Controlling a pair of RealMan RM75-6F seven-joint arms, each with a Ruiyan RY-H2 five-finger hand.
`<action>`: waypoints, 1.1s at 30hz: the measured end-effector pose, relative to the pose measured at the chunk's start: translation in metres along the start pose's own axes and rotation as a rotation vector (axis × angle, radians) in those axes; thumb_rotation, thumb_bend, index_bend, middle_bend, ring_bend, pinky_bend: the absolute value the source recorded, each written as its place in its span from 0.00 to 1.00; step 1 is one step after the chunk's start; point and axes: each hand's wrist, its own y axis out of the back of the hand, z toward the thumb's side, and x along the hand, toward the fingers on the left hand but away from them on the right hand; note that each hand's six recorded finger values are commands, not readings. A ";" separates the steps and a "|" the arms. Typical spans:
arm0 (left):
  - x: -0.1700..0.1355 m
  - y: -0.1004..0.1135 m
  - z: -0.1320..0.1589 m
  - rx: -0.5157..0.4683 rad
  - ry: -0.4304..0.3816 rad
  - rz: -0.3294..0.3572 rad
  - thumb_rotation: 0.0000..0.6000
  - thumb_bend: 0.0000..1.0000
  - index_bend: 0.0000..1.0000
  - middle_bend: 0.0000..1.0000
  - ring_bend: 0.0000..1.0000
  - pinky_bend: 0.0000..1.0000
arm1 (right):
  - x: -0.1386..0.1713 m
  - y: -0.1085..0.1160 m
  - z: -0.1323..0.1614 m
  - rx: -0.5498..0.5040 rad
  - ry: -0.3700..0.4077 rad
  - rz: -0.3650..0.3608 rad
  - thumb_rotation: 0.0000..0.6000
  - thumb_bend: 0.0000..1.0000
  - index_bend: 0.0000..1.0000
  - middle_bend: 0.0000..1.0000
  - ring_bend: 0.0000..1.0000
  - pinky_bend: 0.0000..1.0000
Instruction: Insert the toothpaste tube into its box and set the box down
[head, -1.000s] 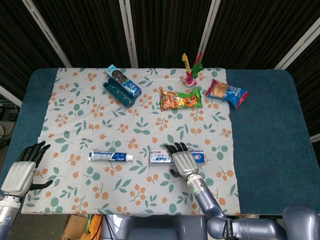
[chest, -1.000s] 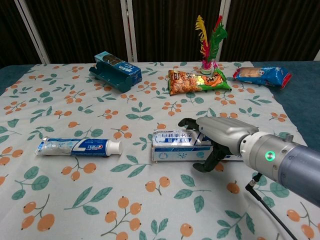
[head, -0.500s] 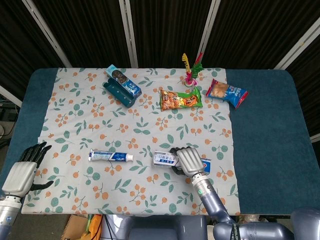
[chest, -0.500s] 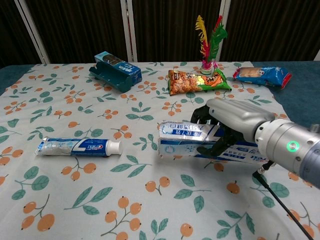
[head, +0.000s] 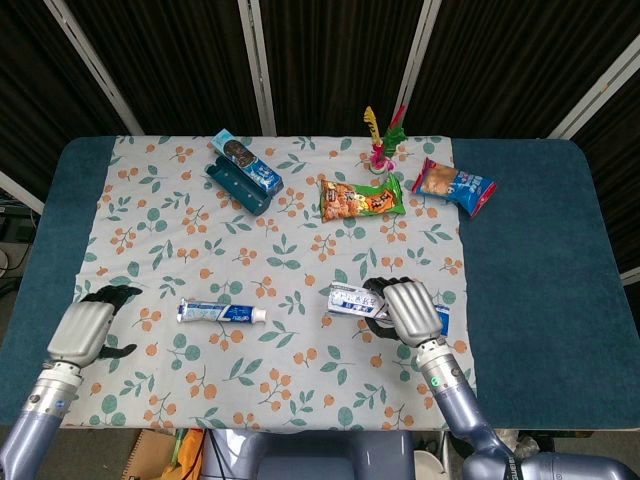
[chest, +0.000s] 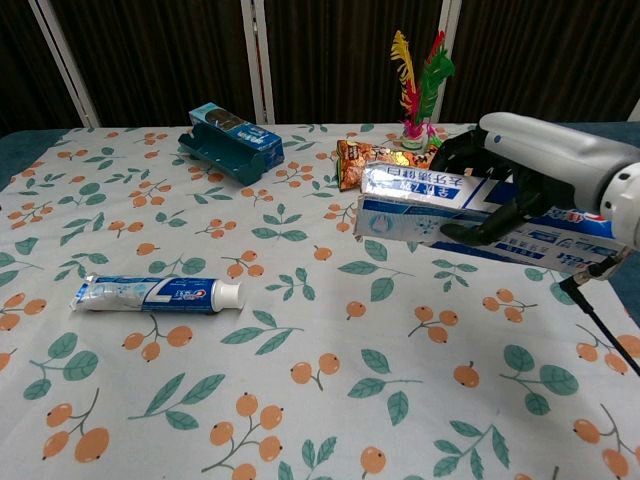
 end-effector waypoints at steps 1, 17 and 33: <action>0.006 -0.001 0.006 0.012 -0.011 -0.004 1.00 0.12 0.23 0.24 0.21 0.32 | 0.001 0.002 -0.001 -0.002 -0.003 -0.003 1.00 0.41 0.55 0.58 0.49 0.42; 0.082 -0.034 0.099 0.178 -0.156 -0.062 1.00 0.18 0.34 0.35 0.30 0.39 | 0.006 0.027 -0.022 -0.003 -0.036 -0.036 1.00 0.41 0.55 0.58 0.49 0.42; 0.099 -0.068 0.109 0.231 -0.113 -0.133 1.00 0.33 0.54 0.57 0.49 0.55 | 0.015 0.041 -0.043 0.002 -0.064 -0.059 1.00 0.41 0.55 0.58 0.49 0.42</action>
